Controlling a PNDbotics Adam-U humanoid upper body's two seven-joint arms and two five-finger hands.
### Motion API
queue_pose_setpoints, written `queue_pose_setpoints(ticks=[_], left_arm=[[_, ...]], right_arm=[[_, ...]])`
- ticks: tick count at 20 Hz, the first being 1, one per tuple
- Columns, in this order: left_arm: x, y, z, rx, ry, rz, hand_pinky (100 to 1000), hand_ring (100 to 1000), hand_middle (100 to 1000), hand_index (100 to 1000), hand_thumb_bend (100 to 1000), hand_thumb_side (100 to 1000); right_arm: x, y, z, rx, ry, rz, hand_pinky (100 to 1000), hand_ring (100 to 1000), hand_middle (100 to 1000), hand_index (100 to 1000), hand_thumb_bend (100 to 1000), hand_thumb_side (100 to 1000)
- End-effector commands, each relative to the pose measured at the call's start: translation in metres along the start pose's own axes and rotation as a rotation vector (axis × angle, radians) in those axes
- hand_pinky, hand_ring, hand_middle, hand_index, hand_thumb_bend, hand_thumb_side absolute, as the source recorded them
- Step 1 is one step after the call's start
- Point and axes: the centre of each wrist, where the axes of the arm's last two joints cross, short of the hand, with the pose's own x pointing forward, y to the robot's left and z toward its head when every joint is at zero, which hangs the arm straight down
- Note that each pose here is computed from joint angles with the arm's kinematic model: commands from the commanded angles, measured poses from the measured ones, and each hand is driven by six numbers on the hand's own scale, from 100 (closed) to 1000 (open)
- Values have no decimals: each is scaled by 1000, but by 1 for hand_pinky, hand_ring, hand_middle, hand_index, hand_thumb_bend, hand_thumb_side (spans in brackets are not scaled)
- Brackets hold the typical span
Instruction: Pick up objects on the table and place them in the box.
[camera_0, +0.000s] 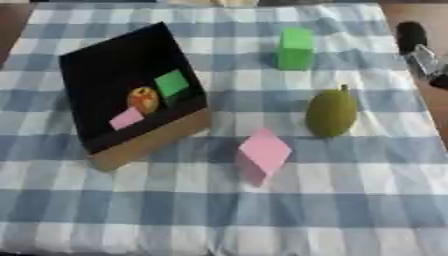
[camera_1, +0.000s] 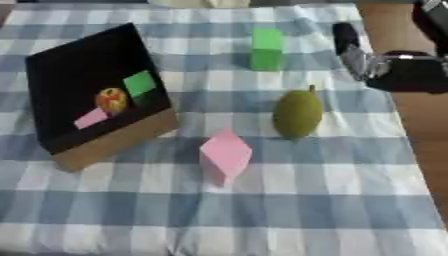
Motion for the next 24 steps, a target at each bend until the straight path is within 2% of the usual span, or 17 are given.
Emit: queue_pose_setpoints(ticks=[1, 7, 13, 17, 20, 24], left_arm=[[5, 3, -6, -20, -33, 0, 795, 776, 700, 834, 426, 737], [6, 1, -6, -41, -35, 8, 794, 776, 699, 830, 420, 738], [7, 0, -6, -49, -35, 13, 794, 776, 699, 828, 421, 737], [7, 0, -6, -55, -32, 15, 793, 776, 699, 827, 420, 738], [7, 0, -5, -57, -29, 16, 793, 776, 699, 827, 420, 738], [7, -1, -5, -60, -27, 18, 793, 777, 699, 827, 420, 738]], right_arm=[[4, -14, -3, 113, -37, 76, 865, 849, 806, 929, 100, 481], [12, -13, -15, 250, -83, 83, 870, 860, 814, 924, 100, 512], [20, -9, -29, 374, -89, 95, 876, 874, 824, 926, 100, 545], [27, -4, -38, 443, -101, 84, 884, 882, 832, 935, 100, 535], [32, 0, -44, 487, -122, 62, 891, 889, 836, 935, 100, 479], [38, 6, -53, 555, -143, 12, 899, 894, 839, 934, 100, 454]])
